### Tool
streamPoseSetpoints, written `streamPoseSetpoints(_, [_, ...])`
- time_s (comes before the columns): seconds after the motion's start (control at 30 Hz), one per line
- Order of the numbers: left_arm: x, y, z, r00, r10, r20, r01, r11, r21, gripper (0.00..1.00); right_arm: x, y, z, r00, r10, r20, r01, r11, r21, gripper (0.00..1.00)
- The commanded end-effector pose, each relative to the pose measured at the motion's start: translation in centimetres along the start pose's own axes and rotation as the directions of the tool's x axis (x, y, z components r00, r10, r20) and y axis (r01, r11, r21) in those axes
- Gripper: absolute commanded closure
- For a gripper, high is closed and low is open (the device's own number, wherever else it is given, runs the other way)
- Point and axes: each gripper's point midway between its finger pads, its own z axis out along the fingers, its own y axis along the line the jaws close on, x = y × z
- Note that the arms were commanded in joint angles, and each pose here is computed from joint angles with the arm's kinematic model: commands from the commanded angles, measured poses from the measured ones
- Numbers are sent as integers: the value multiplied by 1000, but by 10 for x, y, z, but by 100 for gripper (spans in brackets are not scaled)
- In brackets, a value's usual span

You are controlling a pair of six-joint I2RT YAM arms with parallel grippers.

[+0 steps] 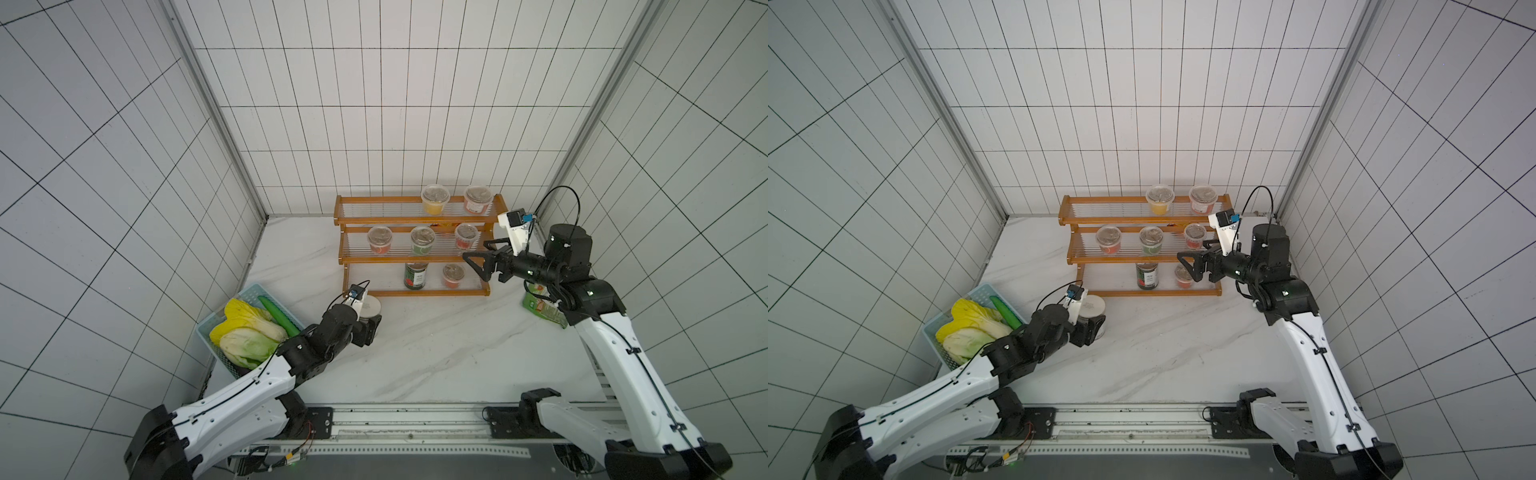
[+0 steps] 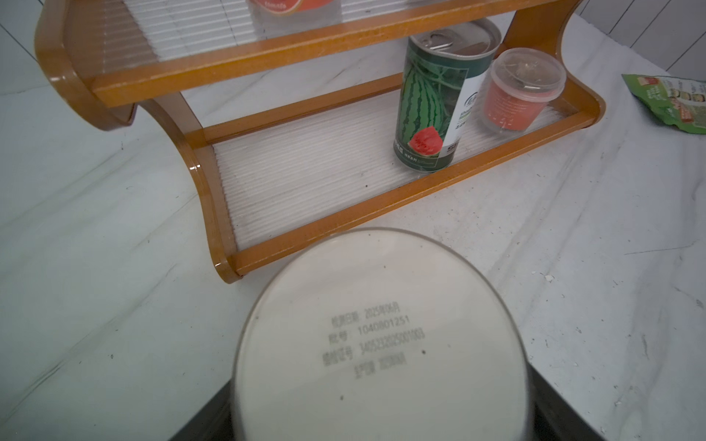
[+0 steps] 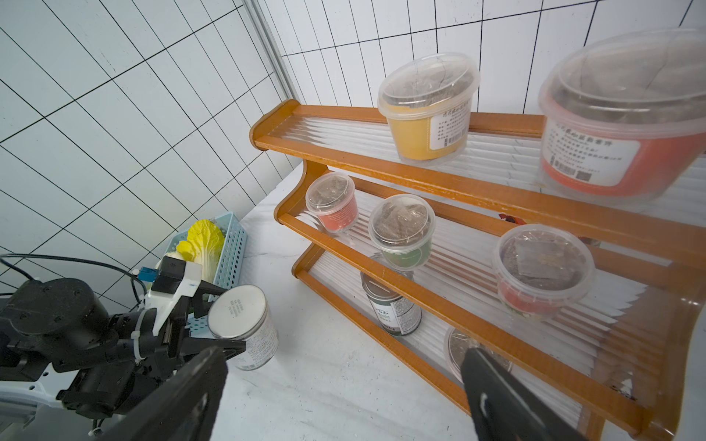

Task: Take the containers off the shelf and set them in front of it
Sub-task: Place the container at the center of the board.

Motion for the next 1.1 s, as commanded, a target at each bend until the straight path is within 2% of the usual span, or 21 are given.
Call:
streamPoseSetpoints(0.0, [-21,5,6,991,-62,116,67,997,-38,28,6,0,4,1000,-7,-13,7,1000,-5,1])
streamPoseSetpoints(0.37, [-6,27,45,988,-127,89,129,991,-24,28,10,-5,11,1000,-4,-31,4,1000,0,1])
streamPoseSetpoints(0.7, [15,27,60,992,-119,40,120,992,-24,26,15,-10,15,999,-8,-46,8,1000,6,1])
streamPoseSetpoints(1.07, [18,24,54,996,-85,24,86,995,-46,11,15,-11,17,999,-12,-47,12,1000,6,1])
